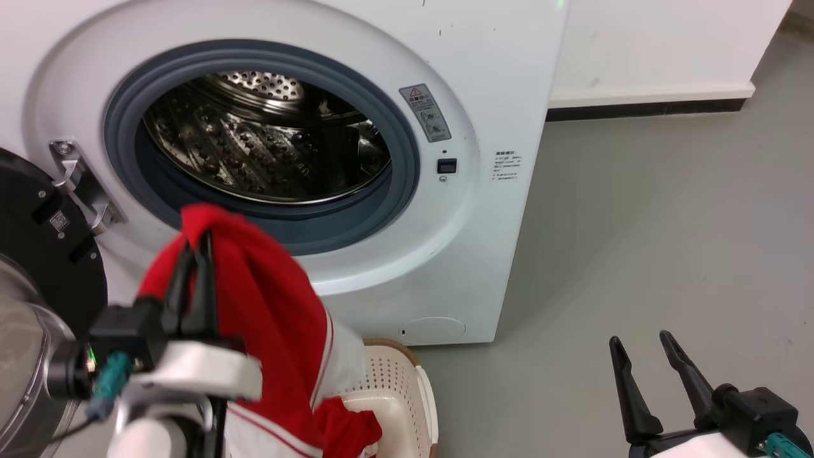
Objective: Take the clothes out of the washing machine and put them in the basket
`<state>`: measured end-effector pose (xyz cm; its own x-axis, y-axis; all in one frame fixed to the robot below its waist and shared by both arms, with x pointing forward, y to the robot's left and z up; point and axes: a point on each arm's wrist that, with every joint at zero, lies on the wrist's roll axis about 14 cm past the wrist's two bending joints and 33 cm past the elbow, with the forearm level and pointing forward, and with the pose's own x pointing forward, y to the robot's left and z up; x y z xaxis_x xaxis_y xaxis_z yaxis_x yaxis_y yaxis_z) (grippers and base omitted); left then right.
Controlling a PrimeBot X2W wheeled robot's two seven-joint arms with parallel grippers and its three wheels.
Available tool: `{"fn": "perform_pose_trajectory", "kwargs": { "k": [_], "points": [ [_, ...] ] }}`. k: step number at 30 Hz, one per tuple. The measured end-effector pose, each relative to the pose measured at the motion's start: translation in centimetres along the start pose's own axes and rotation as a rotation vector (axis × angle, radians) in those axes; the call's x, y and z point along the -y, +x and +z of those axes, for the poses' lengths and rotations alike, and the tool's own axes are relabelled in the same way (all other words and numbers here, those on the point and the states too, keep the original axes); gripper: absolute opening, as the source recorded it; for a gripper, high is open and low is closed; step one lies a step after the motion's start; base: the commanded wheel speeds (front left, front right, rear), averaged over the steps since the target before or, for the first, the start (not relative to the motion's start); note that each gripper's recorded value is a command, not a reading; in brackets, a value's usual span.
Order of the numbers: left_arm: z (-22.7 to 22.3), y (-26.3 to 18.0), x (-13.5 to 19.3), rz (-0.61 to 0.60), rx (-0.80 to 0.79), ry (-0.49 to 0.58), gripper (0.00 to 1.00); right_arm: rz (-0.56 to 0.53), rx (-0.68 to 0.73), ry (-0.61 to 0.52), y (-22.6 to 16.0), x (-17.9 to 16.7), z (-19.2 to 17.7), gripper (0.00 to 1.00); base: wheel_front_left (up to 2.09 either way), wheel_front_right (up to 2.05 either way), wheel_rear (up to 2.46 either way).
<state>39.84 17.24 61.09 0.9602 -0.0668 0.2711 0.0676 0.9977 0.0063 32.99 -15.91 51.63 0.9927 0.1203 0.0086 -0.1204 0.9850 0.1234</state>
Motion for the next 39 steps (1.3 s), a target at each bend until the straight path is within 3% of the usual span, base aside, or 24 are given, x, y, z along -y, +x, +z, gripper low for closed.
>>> {"fn": "perform_pose_trajectory", "kwargs": {
  "k": [10,16,29,39],
  "points": [
    [-12.1,-6.6,1.2,0.084,-0.404,-0.181,0.00,0.030,-0.053,0.002,1.8,-0.7,-1.5,1.00,0.00,0.00,0.00],
    [-19.5,-8.4,2.5,0.095,-0.587,-0.223,0.00,0.044,-0.086,0.000,4.3,-0.9,-2.8,1.00,0.00,0.00,0.00],
    [-33.1,-5.1,5.9,0.004,-0.858,-0.234,0.00,0.026,-0.190,0.016,9.1,0.6,-8.5,1.00,0.00,0.00,0.00],
    [-43.9,-9.4,4.4,0.032,-1.182,-0.146,0.00,-0.019,-0.313,0.061,10.0,2.4,-15.1,1.00,0.00,0.00,0.00]
  ]
}}
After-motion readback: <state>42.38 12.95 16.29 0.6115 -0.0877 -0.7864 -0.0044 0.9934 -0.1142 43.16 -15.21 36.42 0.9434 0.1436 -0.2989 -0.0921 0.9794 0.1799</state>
